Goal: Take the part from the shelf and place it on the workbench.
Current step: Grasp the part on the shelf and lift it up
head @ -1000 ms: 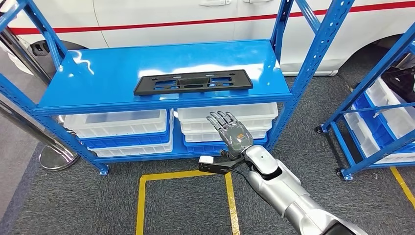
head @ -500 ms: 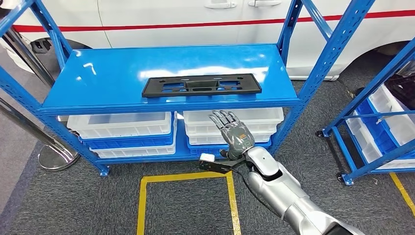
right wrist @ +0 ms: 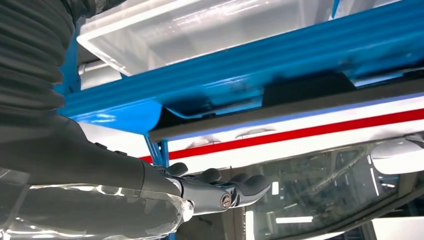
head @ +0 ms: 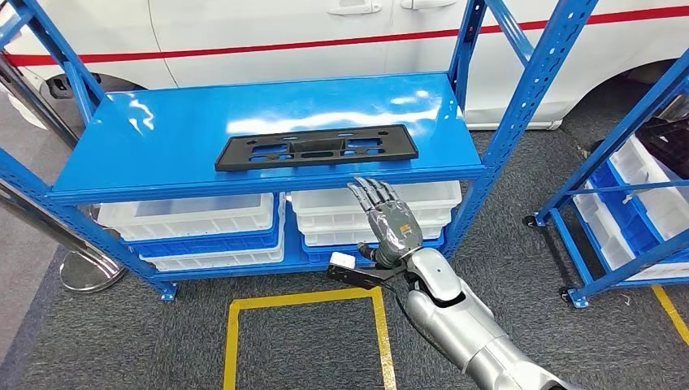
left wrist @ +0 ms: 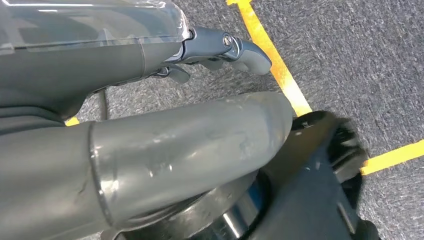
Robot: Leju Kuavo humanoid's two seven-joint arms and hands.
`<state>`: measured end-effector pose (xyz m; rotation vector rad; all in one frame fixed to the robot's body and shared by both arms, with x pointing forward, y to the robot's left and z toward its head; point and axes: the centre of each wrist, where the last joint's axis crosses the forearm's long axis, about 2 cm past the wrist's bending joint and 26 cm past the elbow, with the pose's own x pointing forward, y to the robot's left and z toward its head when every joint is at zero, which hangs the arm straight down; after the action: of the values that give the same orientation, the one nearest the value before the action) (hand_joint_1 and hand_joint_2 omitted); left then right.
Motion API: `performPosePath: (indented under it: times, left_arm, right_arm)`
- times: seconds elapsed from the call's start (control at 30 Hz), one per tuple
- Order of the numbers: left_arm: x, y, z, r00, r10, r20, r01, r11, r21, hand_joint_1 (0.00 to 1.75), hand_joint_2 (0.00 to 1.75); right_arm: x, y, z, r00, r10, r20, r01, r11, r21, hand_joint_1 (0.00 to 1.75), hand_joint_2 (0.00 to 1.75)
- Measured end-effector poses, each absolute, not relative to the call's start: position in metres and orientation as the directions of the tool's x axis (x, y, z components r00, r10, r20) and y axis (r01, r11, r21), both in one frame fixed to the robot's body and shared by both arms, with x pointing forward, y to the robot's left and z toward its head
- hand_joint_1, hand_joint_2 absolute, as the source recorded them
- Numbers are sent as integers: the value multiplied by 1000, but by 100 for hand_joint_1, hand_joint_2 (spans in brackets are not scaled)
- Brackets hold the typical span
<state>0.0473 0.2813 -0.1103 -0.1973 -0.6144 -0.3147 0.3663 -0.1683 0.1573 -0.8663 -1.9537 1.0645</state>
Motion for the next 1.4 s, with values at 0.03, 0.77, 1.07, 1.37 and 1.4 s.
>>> performPosePath:
  times: [0.03,0.77,1.07,1.37,1.4]
  left_arm:
    - [47,281,-110,772,-231,593,347,934,-88,0,0]
    - [53,278,-108,759,-246,603,373,923,-93,0,0]
    - [49,278,-109,765,-244,596,371,924,-97,0,0]
    - [49,278,-108,762,-231,606,357,929,-94,0,0]
    - [49,278,-108,761,-231,606,357,930,-93,0,0]
  right_arm:
    - [366,-168,158,-503,817,282,208,431,-878,0,175]
    - [363,-165,153,-496,830,255,211,399,-892,0,175]
    - [363,-165,153,-493,831,258,209,401,-892,0,175]
    - [366,-171,157,-457,828,326,245,469,-849,0,175]
    - [365,-172,156,-451,828,333,245,473,-846,0,175]
